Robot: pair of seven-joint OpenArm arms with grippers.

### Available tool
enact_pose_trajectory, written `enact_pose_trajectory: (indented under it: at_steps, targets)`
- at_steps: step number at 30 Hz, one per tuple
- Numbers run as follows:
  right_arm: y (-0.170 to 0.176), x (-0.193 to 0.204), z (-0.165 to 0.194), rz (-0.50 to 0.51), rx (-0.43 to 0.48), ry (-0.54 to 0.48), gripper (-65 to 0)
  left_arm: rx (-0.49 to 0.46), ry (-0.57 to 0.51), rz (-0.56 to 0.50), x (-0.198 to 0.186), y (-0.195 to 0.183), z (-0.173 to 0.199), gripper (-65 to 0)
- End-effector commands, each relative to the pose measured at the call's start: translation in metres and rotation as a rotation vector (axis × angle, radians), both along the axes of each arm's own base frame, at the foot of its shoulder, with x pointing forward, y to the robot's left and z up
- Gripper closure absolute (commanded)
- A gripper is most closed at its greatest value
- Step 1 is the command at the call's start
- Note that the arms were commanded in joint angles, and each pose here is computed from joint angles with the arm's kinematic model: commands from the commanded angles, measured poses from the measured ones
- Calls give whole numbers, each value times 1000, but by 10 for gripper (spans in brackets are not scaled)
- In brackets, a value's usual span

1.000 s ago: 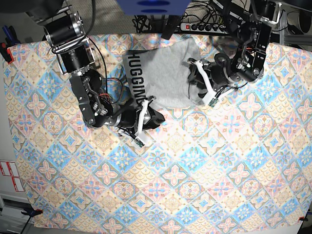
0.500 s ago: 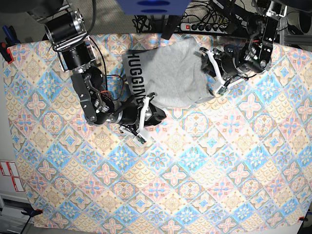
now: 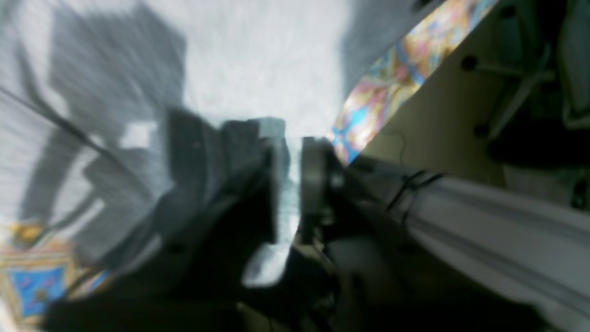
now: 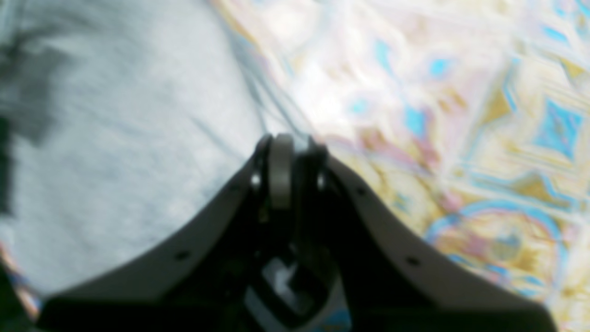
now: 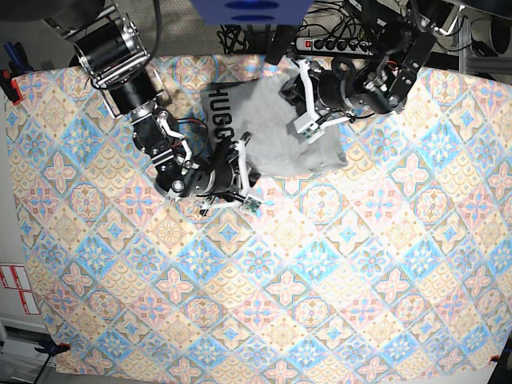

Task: Fold the T-shirt properly
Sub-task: 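Fold the bundle over once more with both grippers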

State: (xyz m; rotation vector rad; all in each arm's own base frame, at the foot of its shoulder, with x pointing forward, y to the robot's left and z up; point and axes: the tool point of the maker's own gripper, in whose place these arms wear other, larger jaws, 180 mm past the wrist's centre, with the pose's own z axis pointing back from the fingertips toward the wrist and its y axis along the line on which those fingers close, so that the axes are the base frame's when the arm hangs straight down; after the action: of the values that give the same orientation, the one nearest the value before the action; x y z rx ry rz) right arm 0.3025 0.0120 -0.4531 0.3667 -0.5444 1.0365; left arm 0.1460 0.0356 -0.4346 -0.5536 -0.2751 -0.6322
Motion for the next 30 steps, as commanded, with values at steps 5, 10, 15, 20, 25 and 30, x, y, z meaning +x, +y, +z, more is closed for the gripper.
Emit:
enact_pose_trajectory:
  at_steps: [5,10,15,20,25,30]
  targets:
    - [-11,4,1,12,-70,2,-46,37,16,-20,16,4,-16,0]
    - [-43,-12,-11,7,-160,38,-46,78,-3,-6,35,15,-21,0]
    - [-57,-35,-14,24,-179,37,-46,222,-115,-46,58,33,-25,0]
    - [-72,-64,-16,47,-200,45,-46,298,-284,-60,91,33,-22,0]
    - [-69,-96,-6,88,-180,32,-46,372,-380,-59,120,28,-26,0]
    - [-62,-120,8,126,-150,8,-46,401,-461,64,148,34,-13,0]
